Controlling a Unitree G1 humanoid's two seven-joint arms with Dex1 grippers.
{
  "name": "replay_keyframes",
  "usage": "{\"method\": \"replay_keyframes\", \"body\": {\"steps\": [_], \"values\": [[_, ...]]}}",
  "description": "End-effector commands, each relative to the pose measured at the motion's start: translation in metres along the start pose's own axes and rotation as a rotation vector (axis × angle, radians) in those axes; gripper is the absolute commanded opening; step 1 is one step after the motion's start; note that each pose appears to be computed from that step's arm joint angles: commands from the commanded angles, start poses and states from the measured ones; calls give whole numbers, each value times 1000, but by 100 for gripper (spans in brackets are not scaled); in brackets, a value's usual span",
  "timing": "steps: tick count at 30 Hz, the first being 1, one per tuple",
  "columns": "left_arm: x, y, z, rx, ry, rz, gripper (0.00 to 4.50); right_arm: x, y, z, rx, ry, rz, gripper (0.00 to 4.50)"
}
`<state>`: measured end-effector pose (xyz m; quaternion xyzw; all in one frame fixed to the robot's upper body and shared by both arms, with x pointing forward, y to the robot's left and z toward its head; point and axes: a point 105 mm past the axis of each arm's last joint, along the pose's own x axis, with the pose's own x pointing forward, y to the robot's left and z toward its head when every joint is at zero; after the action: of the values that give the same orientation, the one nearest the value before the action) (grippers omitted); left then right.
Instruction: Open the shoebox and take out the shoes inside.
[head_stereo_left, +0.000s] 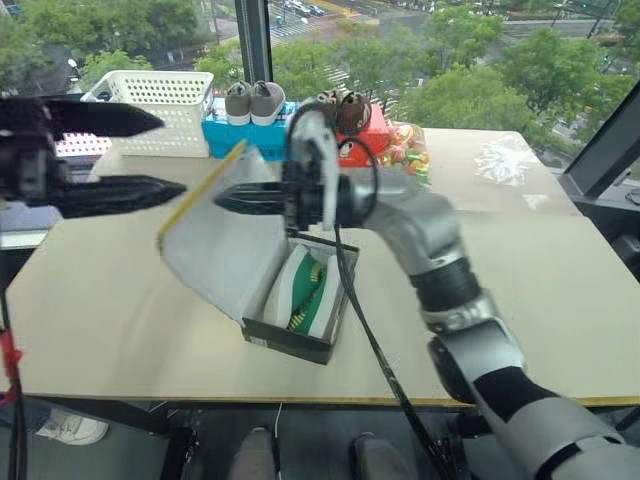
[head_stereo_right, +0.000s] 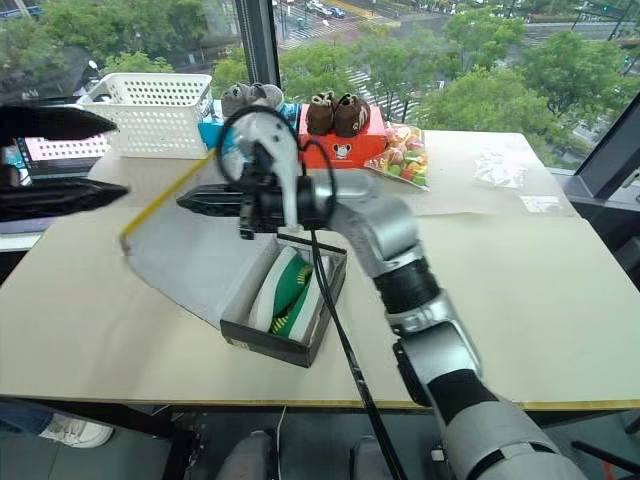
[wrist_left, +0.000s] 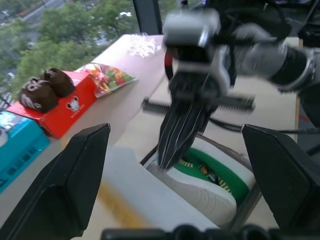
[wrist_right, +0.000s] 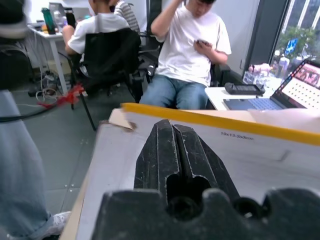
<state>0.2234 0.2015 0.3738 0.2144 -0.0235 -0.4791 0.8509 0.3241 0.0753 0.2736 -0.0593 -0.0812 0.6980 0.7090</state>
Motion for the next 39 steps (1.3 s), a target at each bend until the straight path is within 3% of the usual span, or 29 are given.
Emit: {"method": "replay_keyframes", "body": {"steps": [1,7,10,12,16,23,39], "values": [[-10,-14,19,62,26,40,450,12,-5,-9,-96,39,-27,13],[-5,-17,1,17,90,43,450,-5,-10,2,-66,26,-31,13],[-7,0,-63,27,364,88,450,-32,-9,5,-83,75,-43,13],[-13,3,-91,16,441,74,450,-47,-5,5,-85,117,-48,13],[-4,10,-108,48,418,49,450,-75,13,-2,-66,215,-10,110],[16,14,-113,77,359,-4,450,-98,10,-23,-283,428,-13,357],[9,8,-115,72,365,47,450,-56,22,-68,-779,629,470,357]]}}
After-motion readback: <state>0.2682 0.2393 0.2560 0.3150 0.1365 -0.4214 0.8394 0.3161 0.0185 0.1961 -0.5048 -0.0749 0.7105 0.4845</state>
